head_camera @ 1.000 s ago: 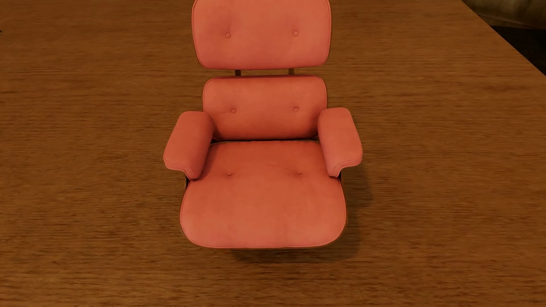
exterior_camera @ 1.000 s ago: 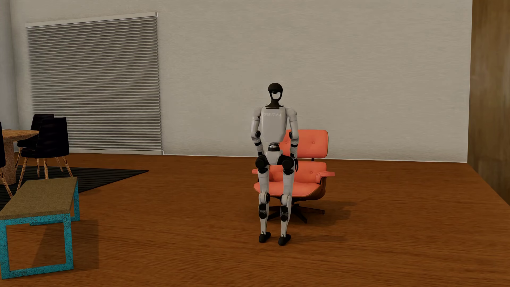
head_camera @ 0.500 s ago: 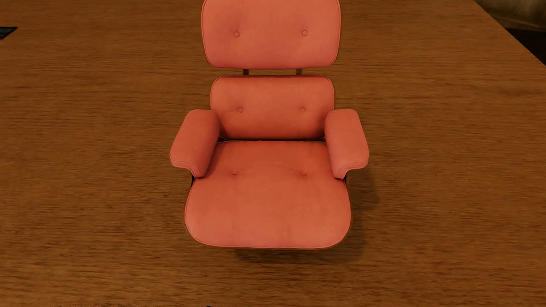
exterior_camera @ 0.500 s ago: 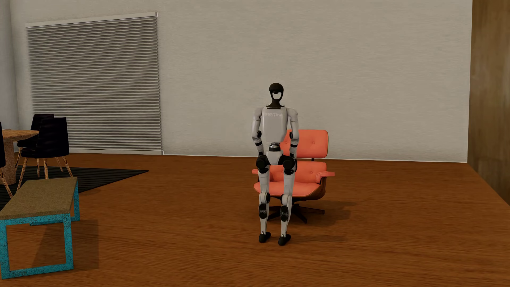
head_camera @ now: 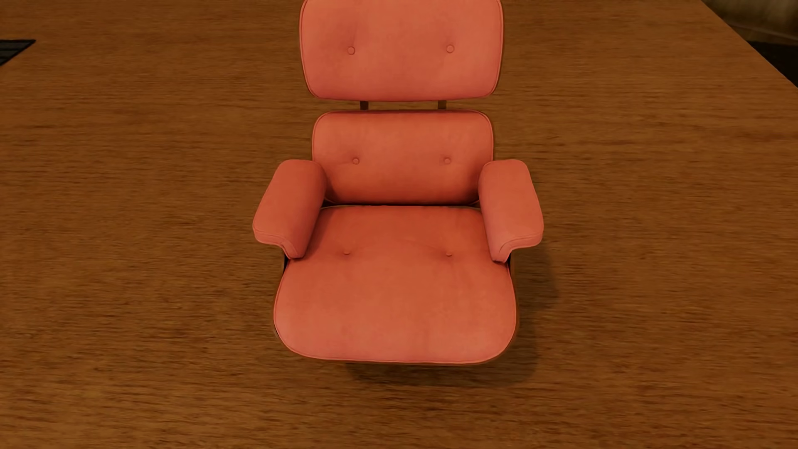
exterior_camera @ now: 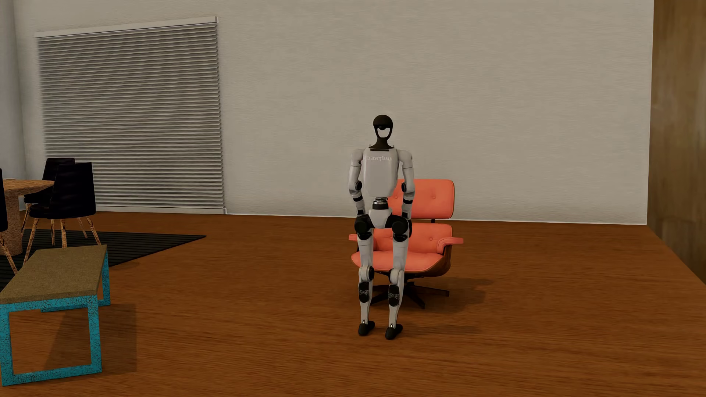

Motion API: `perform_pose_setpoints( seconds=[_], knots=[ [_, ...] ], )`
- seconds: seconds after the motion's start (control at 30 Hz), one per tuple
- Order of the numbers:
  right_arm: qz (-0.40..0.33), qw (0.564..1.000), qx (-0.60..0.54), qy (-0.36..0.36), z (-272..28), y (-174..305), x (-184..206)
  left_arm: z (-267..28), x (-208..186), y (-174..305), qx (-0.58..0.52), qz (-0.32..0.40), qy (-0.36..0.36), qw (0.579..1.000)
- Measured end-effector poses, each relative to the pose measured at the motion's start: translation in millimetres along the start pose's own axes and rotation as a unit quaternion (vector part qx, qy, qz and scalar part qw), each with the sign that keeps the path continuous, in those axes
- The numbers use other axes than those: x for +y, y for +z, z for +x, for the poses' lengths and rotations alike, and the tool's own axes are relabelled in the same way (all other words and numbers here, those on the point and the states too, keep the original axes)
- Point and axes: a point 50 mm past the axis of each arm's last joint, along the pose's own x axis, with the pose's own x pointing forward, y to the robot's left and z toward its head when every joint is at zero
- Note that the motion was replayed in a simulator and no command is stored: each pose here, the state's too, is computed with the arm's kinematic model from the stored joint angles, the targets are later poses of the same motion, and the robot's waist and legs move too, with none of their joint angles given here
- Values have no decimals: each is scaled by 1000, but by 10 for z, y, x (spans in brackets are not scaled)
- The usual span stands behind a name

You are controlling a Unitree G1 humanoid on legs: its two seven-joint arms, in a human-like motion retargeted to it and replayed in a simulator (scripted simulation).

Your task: Approach the armchair

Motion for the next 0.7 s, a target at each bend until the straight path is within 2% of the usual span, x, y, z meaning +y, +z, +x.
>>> perform_pose_setpoints(
  seconds=[0.7],
  knots=[
    [-6,1000,5,-2,0,-28,-22,0,-13,-4,2,-3,-1,1000]
  ],
)
